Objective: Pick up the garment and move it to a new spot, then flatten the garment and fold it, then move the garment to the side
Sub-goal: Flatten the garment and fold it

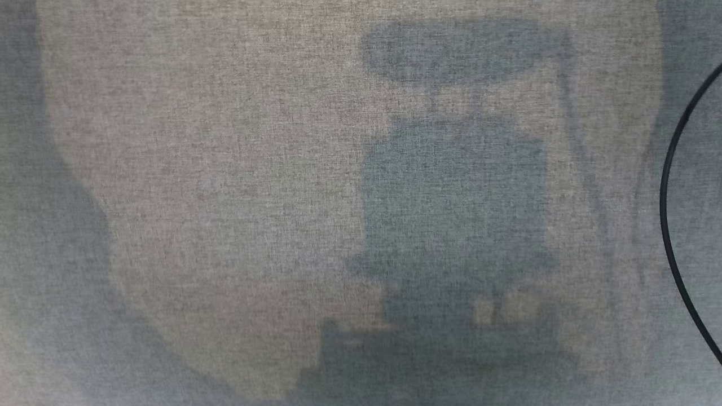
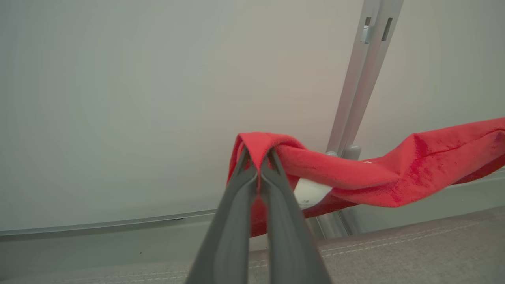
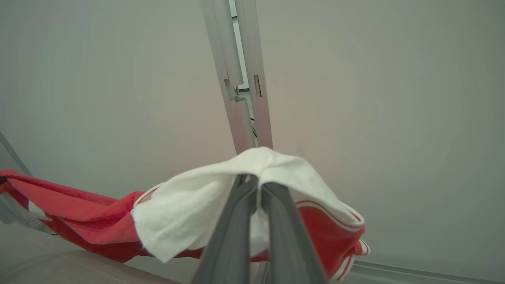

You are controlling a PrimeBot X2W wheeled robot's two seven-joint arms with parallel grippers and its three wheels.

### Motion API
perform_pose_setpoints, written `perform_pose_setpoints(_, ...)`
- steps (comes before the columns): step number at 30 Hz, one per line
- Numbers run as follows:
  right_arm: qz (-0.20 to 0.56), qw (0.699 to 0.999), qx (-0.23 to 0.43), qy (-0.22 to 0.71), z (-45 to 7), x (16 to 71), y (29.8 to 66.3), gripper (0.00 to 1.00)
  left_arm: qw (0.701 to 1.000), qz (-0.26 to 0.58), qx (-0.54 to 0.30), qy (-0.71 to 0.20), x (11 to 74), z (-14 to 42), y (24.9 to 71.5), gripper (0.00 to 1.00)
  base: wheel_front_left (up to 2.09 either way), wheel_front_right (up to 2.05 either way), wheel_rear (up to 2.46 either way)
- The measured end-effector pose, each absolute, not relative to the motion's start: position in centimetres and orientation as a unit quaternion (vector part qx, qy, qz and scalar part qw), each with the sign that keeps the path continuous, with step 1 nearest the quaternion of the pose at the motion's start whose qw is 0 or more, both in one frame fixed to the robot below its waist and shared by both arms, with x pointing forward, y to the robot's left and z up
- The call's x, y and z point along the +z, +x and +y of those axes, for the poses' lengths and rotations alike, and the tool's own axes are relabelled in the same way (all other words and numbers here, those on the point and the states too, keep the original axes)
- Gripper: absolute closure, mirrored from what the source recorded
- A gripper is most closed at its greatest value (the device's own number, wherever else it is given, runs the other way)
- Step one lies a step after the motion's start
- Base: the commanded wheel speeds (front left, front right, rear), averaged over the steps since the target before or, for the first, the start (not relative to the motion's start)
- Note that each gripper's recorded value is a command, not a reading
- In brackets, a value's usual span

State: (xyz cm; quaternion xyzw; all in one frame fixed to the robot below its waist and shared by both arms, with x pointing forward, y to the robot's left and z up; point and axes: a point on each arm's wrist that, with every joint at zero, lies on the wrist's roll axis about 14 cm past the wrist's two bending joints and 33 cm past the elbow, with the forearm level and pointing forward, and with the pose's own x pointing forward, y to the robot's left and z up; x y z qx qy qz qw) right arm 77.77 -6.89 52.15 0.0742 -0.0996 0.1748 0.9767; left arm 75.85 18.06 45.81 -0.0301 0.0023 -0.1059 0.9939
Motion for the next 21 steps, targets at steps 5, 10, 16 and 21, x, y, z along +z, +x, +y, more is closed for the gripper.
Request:
perform_pose_setpoints(5, -0.05, 0.974, 0.186, 0.115, -8.2, 46.6, 73.7, 1.0, 0.989, 0.066, -0.122, -0.057, 40.8, 18.1, 71.8, 1.0, 0.0, 0.0, 0.0)
perform_pose_setpoints(10, -0.013, 0.972, 0.19, 0.138, -10.3, 45.4, 68.6, 1.0, 0.979, 0.106, -0.154, -0.087, 40.6, 17.4, 67.3, 1.0, 0.0, 0.0, 0.0)
perform_pose_setpoints(16, 0.025, 0.972, 0.177, 0.15, -13.2, 46.4, 61.4, 1.0, 0.965, 0.14, -0.192, -0.112, 42.6, 16.5, 60.6, 1.0, 0.0, 0.0, 0.0)
perform_pose_setpoints(21, 0.083, 0.972, 0.155, 0.159, -15.7, 46.6, 54.3, 1.0, 0.962, 0.164, -0.183, -0.115, 44.2, 17.3, 54.0, 1.0, 0.0, 0.0, 0.0)
